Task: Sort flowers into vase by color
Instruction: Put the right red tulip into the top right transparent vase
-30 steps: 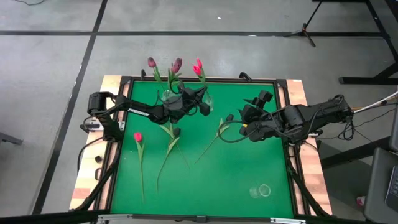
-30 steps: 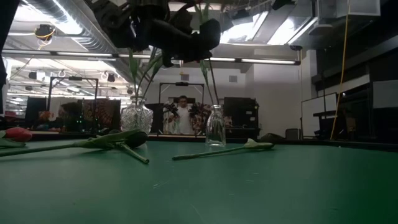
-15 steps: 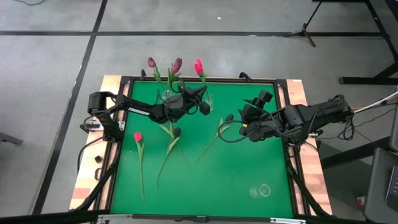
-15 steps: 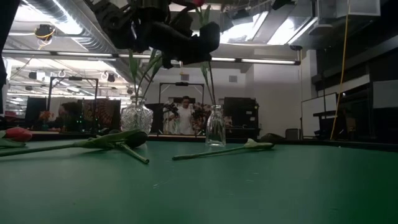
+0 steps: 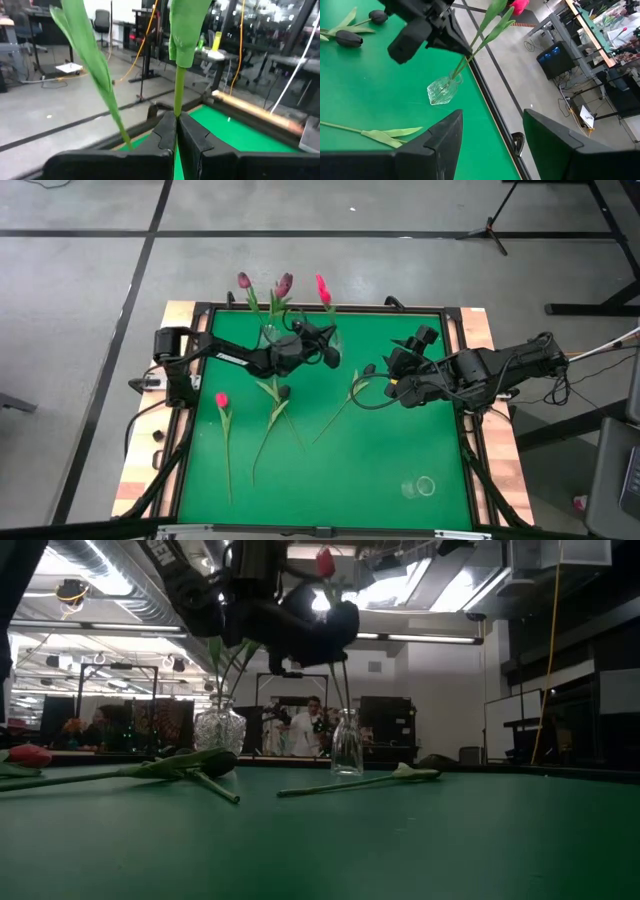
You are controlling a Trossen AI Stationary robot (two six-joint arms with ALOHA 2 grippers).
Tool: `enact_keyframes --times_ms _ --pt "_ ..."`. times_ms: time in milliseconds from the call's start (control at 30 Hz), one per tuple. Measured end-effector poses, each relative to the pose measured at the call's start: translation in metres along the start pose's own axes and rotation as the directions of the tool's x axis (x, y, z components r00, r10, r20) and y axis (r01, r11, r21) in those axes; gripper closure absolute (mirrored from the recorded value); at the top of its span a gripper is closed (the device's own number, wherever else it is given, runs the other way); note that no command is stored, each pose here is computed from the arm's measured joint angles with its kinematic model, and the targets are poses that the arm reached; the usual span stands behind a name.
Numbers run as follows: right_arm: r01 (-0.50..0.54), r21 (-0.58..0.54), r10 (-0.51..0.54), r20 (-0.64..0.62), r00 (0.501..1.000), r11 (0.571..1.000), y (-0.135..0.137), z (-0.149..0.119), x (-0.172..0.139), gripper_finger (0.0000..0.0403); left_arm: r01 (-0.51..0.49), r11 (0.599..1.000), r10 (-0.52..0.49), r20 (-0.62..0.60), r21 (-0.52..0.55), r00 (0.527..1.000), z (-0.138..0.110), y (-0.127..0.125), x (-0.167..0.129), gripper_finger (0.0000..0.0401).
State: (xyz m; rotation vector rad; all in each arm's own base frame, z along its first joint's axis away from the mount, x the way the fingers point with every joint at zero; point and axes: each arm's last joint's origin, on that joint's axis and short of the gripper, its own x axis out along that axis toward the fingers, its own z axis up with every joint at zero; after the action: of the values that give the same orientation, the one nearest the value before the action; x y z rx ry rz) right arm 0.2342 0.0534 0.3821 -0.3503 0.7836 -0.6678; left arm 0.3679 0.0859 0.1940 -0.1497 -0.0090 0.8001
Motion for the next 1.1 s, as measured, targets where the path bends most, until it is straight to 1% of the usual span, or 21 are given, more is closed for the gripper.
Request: enact_keyframes --times_ms 100,200,400,533,633,767,1033,1100 --pt "-0.001 0.000 0.001 0.000 1.000 1.000 0.0000 0.0000 0.0000 0.0194 0.002 1.000 -0.002 -0.009 0.027 1.000 -0.0034 -0.0017 -0.0005 0.0398" --pt "-0.001 0.000 0.001 0.000 1.000 1.000 0.0000 0.0000 0.0000 0.0194 0.001 1.000 -0.001 -0.009 0.028 1.000 -0.0030 -0.0011 -0.0003 0.0396" --pt "-0.001 0.004 0.001 0.000 1.000 1.000 0.0000 0.0000 0.0000 0.0194 -0.023 0.997 0.028 -0.071 0.076 0.997 -0.0092 0.0068 0.0037 0.0375" --pt "-0.002 0.004 0.002 -0.001 1.000 1.000 0.0001 0.0000 0.0000 0.0194 -0.023 0.997 0.028 -0.070 0.074 0.997 -0.0065 0.0076 0.0033 0.0364" --pt "-0.024 0.004 0.025 -0.008 1.000 1.000 0.0007 -0.0002 0.0000 0.0194 0.015 0.998 -0.010 -0.076 0.066 0.997 -0.0036 0.0066 0.0023 0.0354" --pt "-0.057 0.005 0.057 -0.019 0.998 0.998 0.0017 -0.0005 -0.0001 0.0194 0.088 0.995 -0.081 -0.122 0.052 0.989 -0.0056 0.0052 0.0013 0.0341" --pt "-0.068 0.004 0.068 -0.023 0.997 0.998 0.0019 -0.0007 -0.0001 0.0194 0.142 0.987 -0.123 -0.210 0.074 0.970 -0.0108 0.0046 -0.0019 0.0317" --pt "-0.068 0.002 0.068 -0.024 0.997 0.998 0.0019 -0.0008 -0.0001 0.0194 0.141 0.986 -0.118 -0.236 0.085 0.965 -0.0096 0.0057 -0.0039 0.0311"
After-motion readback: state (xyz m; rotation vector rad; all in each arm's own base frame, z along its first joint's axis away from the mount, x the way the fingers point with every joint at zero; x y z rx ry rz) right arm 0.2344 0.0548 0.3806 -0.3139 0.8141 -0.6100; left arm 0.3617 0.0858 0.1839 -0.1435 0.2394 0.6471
